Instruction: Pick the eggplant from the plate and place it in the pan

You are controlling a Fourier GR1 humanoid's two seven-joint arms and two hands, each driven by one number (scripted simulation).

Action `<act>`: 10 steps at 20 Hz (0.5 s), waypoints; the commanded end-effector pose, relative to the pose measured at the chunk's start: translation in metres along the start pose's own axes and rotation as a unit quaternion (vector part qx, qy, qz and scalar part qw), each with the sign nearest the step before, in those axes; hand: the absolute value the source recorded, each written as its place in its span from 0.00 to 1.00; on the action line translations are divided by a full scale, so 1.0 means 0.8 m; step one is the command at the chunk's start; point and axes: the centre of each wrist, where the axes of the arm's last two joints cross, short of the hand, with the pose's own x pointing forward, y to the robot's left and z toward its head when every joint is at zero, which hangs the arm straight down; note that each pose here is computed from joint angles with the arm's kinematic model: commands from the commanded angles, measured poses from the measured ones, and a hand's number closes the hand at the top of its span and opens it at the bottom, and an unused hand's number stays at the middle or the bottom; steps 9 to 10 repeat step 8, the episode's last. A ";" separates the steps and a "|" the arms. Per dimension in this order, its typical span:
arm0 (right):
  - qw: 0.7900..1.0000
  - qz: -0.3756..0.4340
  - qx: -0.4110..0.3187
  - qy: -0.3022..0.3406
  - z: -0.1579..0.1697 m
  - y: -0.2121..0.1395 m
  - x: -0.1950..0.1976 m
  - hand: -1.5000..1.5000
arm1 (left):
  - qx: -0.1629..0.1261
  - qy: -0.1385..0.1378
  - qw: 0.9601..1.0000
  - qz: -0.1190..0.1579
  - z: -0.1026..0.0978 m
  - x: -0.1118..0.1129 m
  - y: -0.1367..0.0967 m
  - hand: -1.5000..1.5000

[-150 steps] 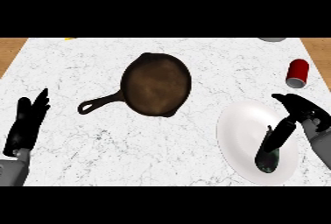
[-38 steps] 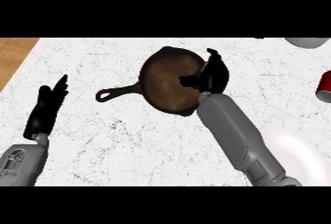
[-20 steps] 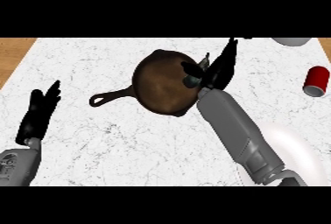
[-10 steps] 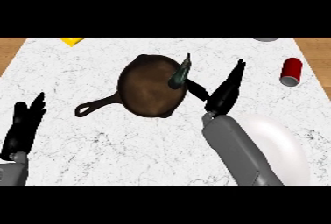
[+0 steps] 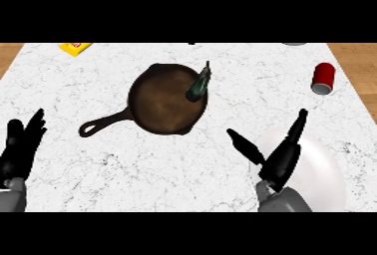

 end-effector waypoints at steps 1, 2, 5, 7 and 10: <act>1.000 0.005 0.015 -0.005 0.027 -0.069 0.005 0.00 | 0.000 -0.004 1.000 0.000 0.002 0.002 -0.019 0.50; 1.000 0.004 0.005 -0.003 0.038 -0.085 0.004 0.00 | -0.005 -0.002 1.000 0.001 -0.004 0.006 0.001 0.50; 1.000 0.007 0.004 -0.005 0.067 -0.140 0.009 0.00 | 0.003 -0.006 1.000 0.000 -0.004 0.001 0.005 0.50; 1.000 0.024 -0.003 -0.005 0.047 -0.172 0.020 0.00 | -0.009 -0.010 1.000 0.005 0.003 0.029 -0.019 0.50; 1.000 0.030 0.003 -0.006 0.058 -0.189 0.027 0.00 | -0.004 -0.009 1.000 -0.003 0.009 0.019 0.013 0.50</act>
